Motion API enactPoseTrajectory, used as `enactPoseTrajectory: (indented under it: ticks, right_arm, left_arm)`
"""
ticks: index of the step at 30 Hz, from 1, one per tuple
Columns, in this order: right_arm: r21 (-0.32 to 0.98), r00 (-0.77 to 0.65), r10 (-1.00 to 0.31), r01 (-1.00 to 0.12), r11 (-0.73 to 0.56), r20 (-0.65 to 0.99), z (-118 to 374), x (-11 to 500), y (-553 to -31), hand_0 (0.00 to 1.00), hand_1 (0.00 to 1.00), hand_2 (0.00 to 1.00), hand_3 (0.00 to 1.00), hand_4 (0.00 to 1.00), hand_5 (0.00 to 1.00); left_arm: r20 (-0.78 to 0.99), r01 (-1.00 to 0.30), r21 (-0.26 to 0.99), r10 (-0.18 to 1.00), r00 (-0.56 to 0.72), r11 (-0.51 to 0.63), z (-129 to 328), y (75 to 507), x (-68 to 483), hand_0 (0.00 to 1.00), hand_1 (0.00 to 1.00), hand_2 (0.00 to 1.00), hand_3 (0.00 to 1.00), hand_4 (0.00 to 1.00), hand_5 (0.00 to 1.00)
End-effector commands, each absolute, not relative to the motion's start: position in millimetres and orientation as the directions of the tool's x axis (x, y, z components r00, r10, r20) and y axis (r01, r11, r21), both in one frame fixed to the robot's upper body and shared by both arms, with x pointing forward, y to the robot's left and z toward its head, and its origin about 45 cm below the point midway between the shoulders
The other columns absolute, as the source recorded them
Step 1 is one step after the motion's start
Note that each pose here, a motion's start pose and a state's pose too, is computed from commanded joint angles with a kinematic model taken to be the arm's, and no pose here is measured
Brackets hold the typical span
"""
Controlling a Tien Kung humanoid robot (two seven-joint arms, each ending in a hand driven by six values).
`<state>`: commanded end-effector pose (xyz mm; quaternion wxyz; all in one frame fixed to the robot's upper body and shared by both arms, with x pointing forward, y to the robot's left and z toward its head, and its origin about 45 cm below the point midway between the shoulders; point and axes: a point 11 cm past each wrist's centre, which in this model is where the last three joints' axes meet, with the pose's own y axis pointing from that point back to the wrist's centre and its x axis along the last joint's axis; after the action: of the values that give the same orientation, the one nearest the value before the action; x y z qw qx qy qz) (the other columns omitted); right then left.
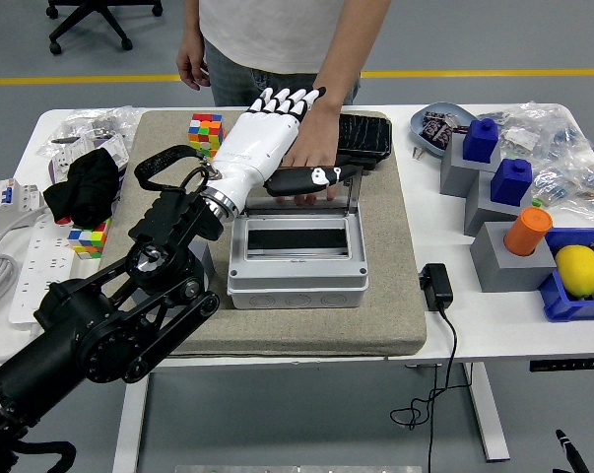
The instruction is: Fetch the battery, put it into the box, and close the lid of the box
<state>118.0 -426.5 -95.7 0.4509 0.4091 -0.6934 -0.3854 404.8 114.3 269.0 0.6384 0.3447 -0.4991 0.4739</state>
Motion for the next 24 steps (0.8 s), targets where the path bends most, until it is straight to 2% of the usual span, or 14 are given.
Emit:
enactPoseTrajectory:
  ticks: [4,5,10,11,16,17,22,23,24]
  right_arm:
    - [0.902,-0.259,-0.914,-0.222,0.371,0.312,-95.1,119.1,-427.5,0.786,0.690,0.686,0.759,0.998,0.998]
    - [0.902,-0.259,-0.914,-0.223,0.370,0.311,-95.0,119.3,-427.6,0.787,0.690,0.686,0.759,0.998,0.998]
    - [0.903,-0.258,-0.914,-0.220,0.370,0.312,-95.5,117.7,-427.4,0.787,0.690,0.686,0.759,0.998,0.998]
    - [0.903,-0.257,-0.914,-0.220,0.370,0.312,-95.5,117.5,-427.4,0.787,0.690,0.686,0.759,0.998,0.998]
    - [0.901,-0.259,-0.914,-0.222,0.373,0.314,-94.7,118.9,-428.6,0.787,0.690,0.686,0.759,0.998,0.998]
    - [0.901,-0.259,-0.913,-0.223,0.373,0.314,-94.5,119.3,-428.8,0.786,0.690,0.686,0.759,0.998,0.998]
    - [0.900,-0.261,-0.913,-0.222,0.374,0.315,-94.4,118.9,-429.5,0.786,0.690,0.686,0.759,0.998,0.998]
    - [0.901,-0.261,-0.913,-0.222,0.374,0.315,-94.4,118.8,-429.5,0.786,0.690,0.686,0.759,0.998,0.998]
    - [0.901,-0.262,-0.913,-0.221,0.374,0.314,-94.5,118.6,-429.5,0.786,0.690,0.686,0.759,0.998,0.998]
  left_arm:
    - [0.978,-0.973,0.086,0.169,0.124,0.216,272.3,124.5,406.3,0.998,0.998,0.998,0.987,0.998,0.998]
    - [0.979,-0.975,0.112,0.144,0.141,0.194,272.4,126.7,405.3,0.998,0.974,0.894,0.841,0.998,0.998]
    - [0.979,-0.970,0.164,0.092,0.182,0.182,275.8,123.8,397.5,0.998,0.974,0.894,0.841,0.998,0.998]
    - [0.978,-0.967,0.172,0.084,0.190,0.187,275.1,122.4,396.5,0.854,0.779,0.766,0.774,0.998,0.998]
    - [0.962,-0.949,0.226,0.105,0.253,0.222,269.4,115.5,390.8,0.854,0.779,0.766,0.774,0.998,0.998]
    - [0.959,-0.945,0.232,0.111,0.262,0.229,268.7,114.4,389.9,0.708,0.679,0.680,0.721,0.998,0.998]
    - [0.949,-0.939,0.241,0.143,0.281,0.244,266.8,110.7,387.9,0.708,0.679,0.680,0.721,0.998,0.998]
    - [0.948,-0.939,0.243,0.145,0.283,0.244,266.4,110.7,387.9,0.647,0.632,0.664,0.676,0.998,0.998]
    - [0.948,-0.939,0.244,0.145,0.284,0.245,266.2,110.6,387.5,0.647,0.632,0.664,0.676,0.998,0.998]
